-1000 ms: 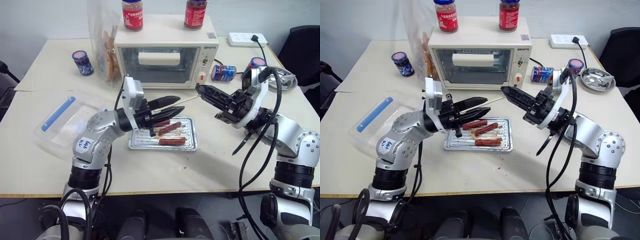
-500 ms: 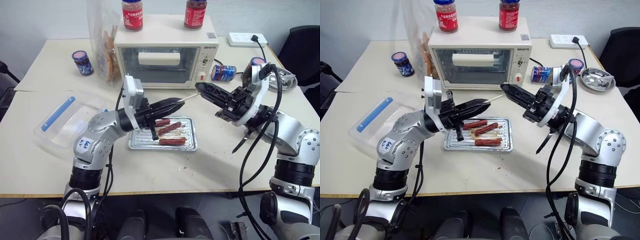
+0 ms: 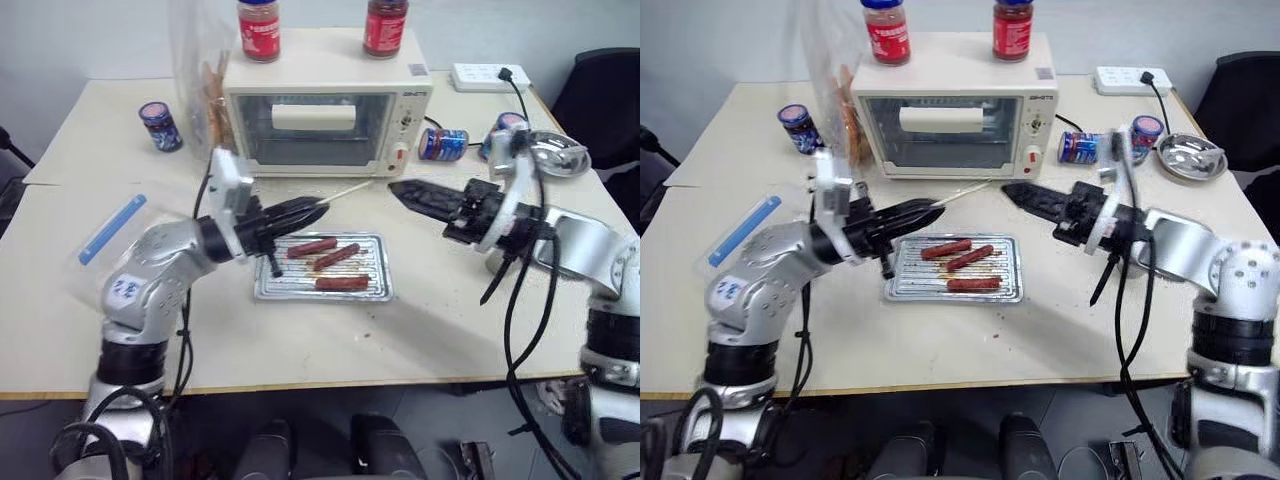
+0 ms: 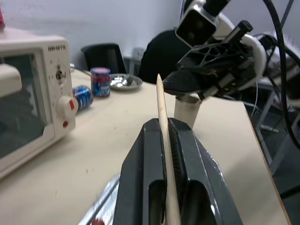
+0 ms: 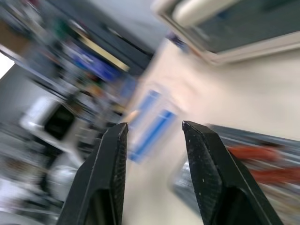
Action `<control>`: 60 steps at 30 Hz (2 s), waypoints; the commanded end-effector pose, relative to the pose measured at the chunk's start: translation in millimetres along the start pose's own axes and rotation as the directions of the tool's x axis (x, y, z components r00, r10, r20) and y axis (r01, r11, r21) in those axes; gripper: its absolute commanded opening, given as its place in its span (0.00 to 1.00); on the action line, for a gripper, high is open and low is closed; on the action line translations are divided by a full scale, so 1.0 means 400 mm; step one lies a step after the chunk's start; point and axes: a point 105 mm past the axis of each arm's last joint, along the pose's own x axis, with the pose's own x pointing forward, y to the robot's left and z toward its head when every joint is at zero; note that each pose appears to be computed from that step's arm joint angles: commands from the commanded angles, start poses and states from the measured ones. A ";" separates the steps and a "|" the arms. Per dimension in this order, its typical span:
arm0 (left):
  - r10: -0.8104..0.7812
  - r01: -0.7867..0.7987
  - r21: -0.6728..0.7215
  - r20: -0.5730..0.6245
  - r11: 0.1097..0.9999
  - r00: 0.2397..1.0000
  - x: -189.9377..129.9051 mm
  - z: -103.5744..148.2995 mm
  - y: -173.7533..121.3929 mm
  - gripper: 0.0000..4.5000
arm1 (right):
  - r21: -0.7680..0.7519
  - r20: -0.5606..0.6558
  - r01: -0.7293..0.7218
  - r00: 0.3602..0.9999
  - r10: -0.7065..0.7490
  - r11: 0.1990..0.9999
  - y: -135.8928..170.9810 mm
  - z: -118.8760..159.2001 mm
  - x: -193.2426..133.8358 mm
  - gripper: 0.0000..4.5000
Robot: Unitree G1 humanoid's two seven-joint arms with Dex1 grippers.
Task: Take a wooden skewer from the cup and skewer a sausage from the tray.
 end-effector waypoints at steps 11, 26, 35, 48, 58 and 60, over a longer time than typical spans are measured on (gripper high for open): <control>0.036 -0.024 0.055 -0.226 0.998 0.974 -0.185 0.013 -0.072 0.00 | -0.674 -0.295 -0.232 0.955 0.032 0.701 -0.011 -0.144 0.125 0.65; 0.077 -0.061 0.076 -0.233 0.995 0.969 -0.191 0.016 -0.076 0.00 | -0.681 -0.400 -0.317 0.916 0.028 0.660 -0.050 -0.244 0.168 0.30; 0.081 -0.063 0.085 -0.225 0.994 0.971 -0.187 0.023 -0.067 0.00 | -0.662 -0.420 -0.323 0.907 0.022 0.676 -0.058 -0.267 0.166 0.08; 0.081 -0.063 0.088 -0.218 0.994 0.973 -0.176 0.022 -0.060 0.00 | -0.661 -0.410 -0.304 0.912 0.009 0.686 -0.063 -0.265 0.166 0.37; 0.077 -0.057 0.095 -0.219 0.994 0.973 -0.171 0.023 -0.056 0.00 | -0.647 -0.407 -0.307 0.913 0.025 0.698 -0.058 -0.267 0.183 0.37; 0.075 -0.055 0.095 -0.220 0.994 0.973 -0.170 0.023 -0.056 0.00 | -0.636 -0.414 -0.314 0.910 0.032 0.704 -0.055 -0.272 0.182 0.29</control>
